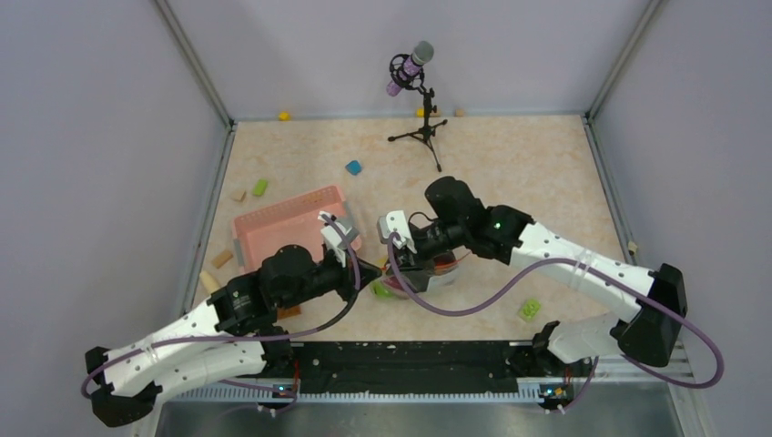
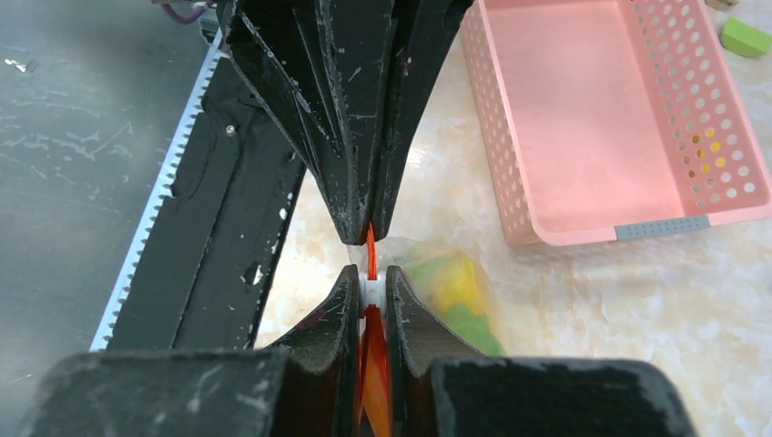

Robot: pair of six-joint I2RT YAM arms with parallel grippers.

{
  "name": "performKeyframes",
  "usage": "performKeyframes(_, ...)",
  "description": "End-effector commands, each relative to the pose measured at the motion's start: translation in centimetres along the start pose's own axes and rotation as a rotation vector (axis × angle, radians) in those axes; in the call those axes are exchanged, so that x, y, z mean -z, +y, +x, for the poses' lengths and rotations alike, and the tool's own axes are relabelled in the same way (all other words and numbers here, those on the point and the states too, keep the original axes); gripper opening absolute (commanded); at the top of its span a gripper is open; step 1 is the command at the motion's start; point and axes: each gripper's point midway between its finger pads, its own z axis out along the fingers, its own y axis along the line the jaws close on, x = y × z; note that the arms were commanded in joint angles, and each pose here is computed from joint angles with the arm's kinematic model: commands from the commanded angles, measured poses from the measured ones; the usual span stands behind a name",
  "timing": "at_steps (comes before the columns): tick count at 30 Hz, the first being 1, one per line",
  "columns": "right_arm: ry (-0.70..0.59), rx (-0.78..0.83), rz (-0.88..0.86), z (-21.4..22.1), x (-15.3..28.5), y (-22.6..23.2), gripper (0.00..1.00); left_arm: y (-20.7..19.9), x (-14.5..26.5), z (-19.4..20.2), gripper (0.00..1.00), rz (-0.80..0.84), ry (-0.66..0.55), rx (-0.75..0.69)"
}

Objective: Place the food in the zip-top bag and seal the zipper
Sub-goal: Zip the zipper food storage bag at the center of the board.

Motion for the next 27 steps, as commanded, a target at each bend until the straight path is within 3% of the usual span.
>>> performKeyframes(1, 0.02, 0.0, 0.065, -0.4, 1.6, -0.1, 0.0, 0.8, 0.6, -1.8, 0.0, -0.048, -0.093, 0.012)
performKeyframes(27, 0.01, -0.144, 0.211, 0.5, 2.2, -1.0, 0.0, 3.5, 1.2, -1.7, 0.0, -0.193, -0.139, 0.066)
